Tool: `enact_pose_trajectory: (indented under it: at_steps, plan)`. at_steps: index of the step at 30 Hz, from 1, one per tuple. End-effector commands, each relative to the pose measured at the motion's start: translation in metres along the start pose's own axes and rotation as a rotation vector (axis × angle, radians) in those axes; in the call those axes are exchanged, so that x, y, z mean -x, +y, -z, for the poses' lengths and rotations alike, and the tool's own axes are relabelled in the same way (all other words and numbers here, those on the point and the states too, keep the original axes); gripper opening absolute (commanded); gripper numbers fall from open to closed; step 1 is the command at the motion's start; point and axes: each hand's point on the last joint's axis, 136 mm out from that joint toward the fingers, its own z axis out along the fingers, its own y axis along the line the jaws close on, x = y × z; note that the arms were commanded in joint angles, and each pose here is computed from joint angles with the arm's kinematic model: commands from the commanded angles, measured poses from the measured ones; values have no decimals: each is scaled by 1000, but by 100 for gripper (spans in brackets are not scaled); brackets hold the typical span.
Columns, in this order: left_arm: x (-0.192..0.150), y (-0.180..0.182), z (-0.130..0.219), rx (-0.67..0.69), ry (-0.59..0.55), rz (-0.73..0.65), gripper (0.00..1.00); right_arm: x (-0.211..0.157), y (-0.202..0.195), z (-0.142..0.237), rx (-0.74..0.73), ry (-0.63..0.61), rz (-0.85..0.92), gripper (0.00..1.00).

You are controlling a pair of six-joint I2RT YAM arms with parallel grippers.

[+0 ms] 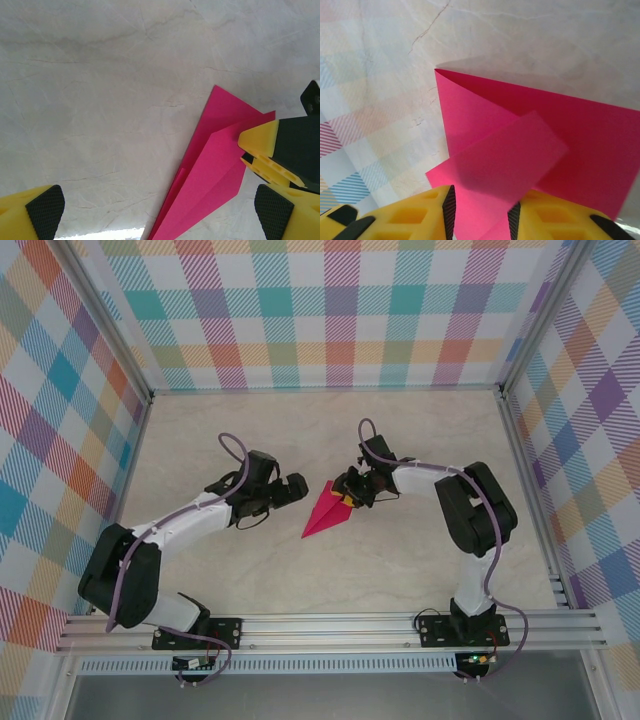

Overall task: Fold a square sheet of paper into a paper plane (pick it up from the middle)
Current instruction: Turn over the paper at the center of the table.

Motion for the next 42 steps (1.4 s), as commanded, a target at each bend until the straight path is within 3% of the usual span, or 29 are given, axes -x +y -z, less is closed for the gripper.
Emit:
enact_pose_trajectory:
  at_steps: [1, 7, 14, 20, 24, 32, 42]
  plan:
    - [7, -6, -1, -60, 42, 73, 100, 1, 21, -4, 91, 19, 63, 30]
    - [5, -12, -3, -153, 106, 142, 100, -1, 37, 3, 175, 0, 137, 9]
    - [5, -32, 15, -290, 145, 140, 100, -6, 97, 57, 365, -10, 281, 7]
    - [12, -61, 35, -446, 132, 144, 100, 0, 133, 101, 512, 24, 302, 7]
    - [15, -85, 45, -602, 141, 164, 100, -2, 148, 114, 561, 59, 305, 7]
    - [15, -109, 53, -713, 148, 146, 100, -8, 165, 123, 636, 116, 296, 9]
    - [21, -117, 54, -751, 124, 129, 66, -14, 154, 115, 622, 177, 275, 9]
